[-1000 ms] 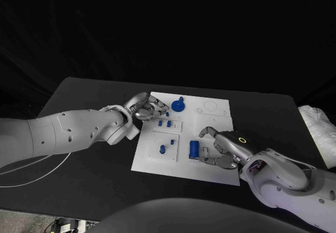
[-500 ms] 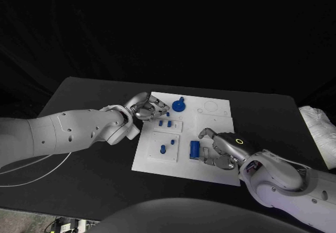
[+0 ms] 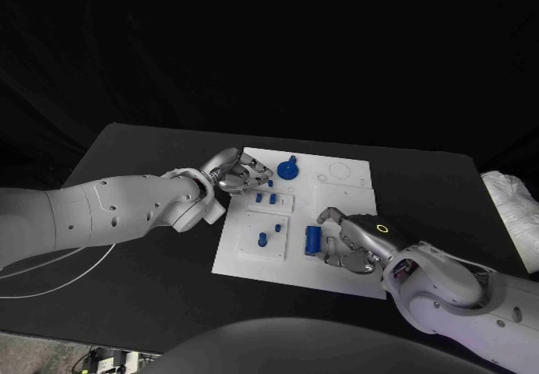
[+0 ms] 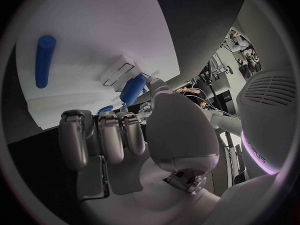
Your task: Assemble the parts on the task board
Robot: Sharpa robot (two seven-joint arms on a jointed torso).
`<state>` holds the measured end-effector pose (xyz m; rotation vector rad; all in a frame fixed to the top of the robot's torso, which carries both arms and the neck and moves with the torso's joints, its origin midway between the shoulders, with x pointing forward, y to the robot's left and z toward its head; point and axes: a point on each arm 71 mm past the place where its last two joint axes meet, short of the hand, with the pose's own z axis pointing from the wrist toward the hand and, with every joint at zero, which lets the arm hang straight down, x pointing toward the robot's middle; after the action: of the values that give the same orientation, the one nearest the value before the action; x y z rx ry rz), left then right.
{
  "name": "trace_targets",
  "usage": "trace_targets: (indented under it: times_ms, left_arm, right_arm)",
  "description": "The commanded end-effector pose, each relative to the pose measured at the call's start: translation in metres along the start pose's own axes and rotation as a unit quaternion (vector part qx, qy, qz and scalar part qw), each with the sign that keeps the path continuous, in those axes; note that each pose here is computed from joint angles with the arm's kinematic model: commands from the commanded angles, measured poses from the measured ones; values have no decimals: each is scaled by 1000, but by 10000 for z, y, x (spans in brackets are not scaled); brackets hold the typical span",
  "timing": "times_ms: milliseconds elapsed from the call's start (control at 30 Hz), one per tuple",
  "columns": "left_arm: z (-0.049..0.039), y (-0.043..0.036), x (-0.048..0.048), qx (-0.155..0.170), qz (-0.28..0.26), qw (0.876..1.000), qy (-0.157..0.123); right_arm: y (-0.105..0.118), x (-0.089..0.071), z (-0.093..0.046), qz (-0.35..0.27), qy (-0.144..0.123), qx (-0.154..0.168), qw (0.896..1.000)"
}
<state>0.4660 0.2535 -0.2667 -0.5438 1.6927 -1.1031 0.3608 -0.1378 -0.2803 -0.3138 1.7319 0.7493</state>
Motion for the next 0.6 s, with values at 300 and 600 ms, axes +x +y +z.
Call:
trace_targets:
  times_ms: [300, 600]
  left_arm:
    - [6, -13, 22, 3, -6, 1000, 9]
    - [8, -14, 24, 4, -6, 1000, 9]
  right_arm:
    - [14, 41, 20, -2, 15, -4, 1000]
    - [-10, 70, 49, -5, 26, 0, 1000]
